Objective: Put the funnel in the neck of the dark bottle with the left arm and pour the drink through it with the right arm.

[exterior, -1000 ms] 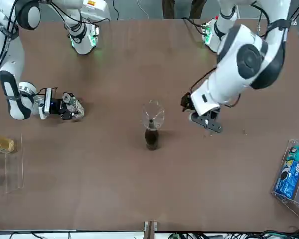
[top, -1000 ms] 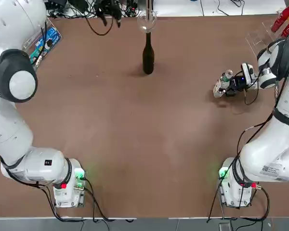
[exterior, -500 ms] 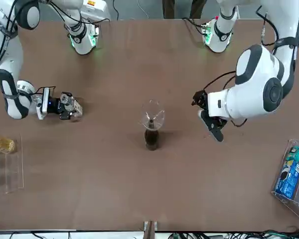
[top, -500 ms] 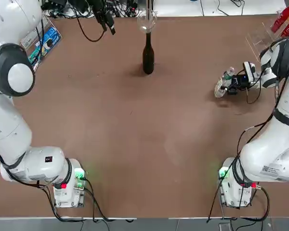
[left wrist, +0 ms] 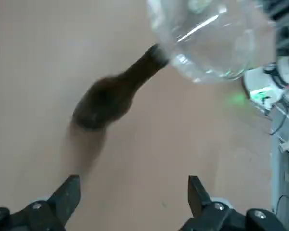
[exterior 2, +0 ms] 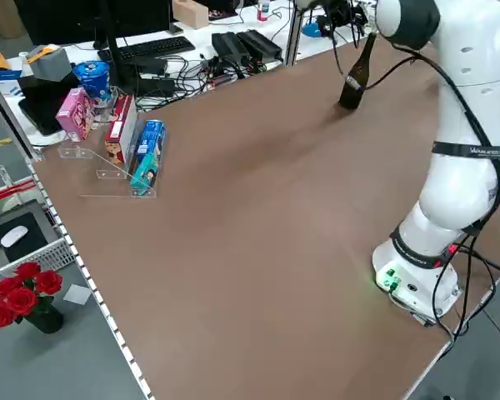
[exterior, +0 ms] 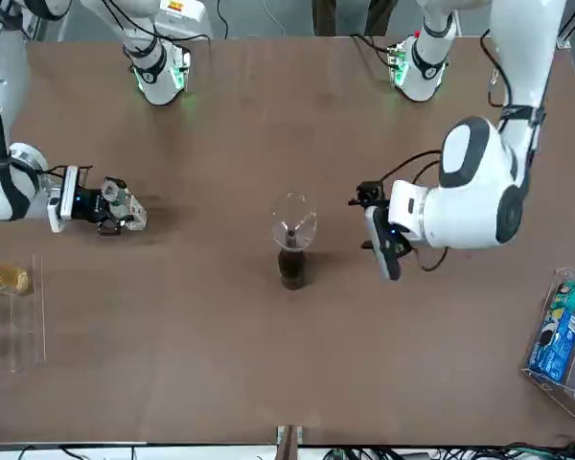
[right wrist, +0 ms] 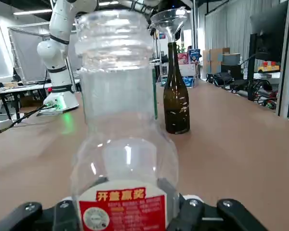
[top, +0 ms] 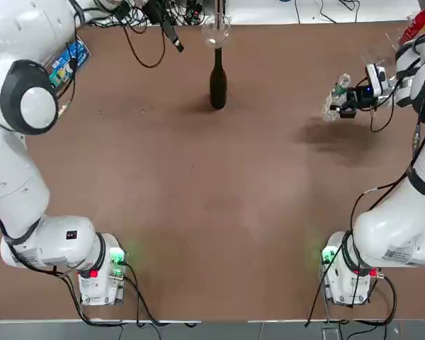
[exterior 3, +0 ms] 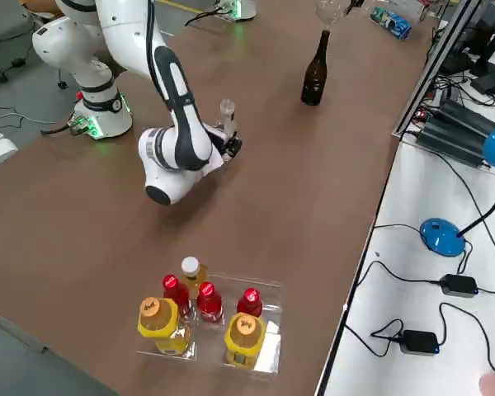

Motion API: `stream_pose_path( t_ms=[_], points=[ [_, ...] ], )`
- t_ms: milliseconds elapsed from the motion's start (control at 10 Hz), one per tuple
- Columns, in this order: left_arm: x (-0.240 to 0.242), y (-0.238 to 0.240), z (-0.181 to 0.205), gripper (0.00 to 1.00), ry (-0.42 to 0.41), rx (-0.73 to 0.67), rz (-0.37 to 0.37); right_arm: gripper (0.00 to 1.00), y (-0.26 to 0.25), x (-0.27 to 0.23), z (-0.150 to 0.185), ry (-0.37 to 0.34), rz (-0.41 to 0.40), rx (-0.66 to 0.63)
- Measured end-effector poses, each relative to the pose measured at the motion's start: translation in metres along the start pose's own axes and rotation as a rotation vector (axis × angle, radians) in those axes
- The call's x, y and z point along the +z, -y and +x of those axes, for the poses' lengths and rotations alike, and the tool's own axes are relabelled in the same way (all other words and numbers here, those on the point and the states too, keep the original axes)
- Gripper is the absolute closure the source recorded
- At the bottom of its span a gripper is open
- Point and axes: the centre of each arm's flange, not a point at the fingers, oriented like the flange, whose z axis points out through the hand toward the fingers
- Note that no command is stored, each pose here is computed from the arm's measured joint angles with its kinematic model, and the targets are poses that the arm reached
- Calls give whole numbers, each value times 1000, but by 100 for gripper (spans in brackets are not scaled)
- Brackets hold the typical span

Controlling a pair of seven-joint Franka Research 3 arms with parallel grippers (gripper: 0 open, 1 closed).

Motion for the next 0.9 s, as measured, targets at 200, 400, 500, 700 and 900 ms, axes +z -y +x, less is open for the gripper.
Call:
stream_pose_path(
  t_ms=[200, 400, 500, 700, 900],
  points=[
    [27, 14, 4, 1, -110, 194, -51, 49, -10, 0, 35, 45, -23, 66],
    [44, 18, 12, 0, -200, 368, -48, 49, -20, 4, 76, 95, -56, 126],
    [51, 21, 14, 0, -253, 424, -60, 49, -24, 9, 94, 116, -72, 147],
    [63, 23, 18, 0, -335, 516, -71, 49, -30, 18, 125, 148, -107, 183],
    [71, 21, 25, 0, -412, 572, -75, 49, -34, 27, 148, 173, -141, 229]
  ],
)
